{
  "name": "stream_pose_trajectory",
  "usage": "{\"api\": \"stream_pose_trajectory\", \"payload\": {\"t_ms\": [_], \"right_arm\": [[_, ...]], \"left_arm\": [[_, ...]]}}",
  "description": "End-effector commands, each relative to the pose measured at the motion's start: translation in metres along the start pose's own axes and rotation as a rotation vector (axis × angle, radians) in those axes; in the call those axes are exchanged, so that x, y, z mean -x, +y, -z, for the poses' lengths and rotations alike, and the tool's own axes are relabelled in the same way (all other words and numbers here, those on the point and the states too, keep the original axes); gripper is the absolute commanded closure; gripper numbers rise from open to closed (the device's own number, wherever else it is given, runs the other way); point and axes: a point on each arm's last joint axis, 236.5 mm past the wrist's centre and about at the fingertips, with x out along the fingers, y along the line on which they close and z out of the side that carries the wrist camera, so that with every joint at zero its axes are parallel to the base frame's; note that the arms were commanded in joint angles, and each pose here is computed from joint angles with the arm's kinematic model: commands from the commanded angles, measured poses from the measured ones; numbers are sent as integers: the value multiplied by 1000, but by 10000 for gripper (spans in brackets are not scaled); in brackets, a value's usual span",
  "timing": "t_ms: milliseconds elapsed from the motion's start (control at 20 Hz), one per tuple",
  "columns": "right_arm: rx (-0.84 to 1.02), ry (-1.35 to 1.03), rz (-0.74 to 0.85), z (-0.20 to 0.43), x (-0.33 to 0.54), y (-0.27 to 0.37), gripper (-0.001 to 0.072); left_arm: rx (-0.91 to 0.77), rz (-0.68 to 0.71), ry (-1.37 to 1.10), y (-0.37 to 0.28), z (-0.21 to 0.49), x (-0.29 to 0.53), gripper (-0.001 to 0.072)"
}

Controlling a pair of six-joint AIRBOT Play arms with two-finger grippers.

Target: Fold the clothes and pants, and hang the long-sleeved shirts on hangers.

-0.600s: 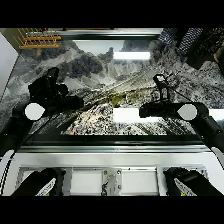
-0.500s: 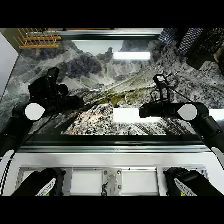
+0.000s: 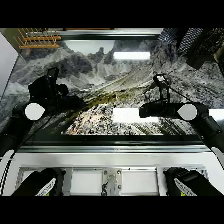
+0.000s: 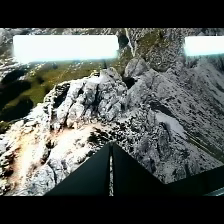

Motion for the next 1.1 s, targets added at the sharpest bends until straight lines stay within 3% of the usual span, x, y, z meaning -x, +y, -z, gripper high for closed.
{"api": "stream_pose_trajectory", "payload": {"t_ms": [0,100,150,200,250,400,650,1050], "right_arm": [[0,1,-1,0,0,0,693],[0,2,-1,0,0,0,693],[0,2,-1,0,0,0,693],[0,2,-1,0,0,0,693],[0,1,-1,0,0,0,693],[0,2,-1,0,0,0,693],[0,1,-1,0,0,0,693],[0,1,-1,0,0,0,693]], "left_arm": [[-3,-10,-30,4,-8,1,702],[-49,-38,-104,19,-28,5,700],[-86,-59,-129,28,-38,10,636],[-115,-82,-158,37,-51,17,303],[-135,-108,-193,48,-66,24,29],[-149,-238,-184,110,-104,34,-3],[-171,-463,115,228,-98,-6,-3],[-66,-440,467,279,-20,-83,-3]]}}
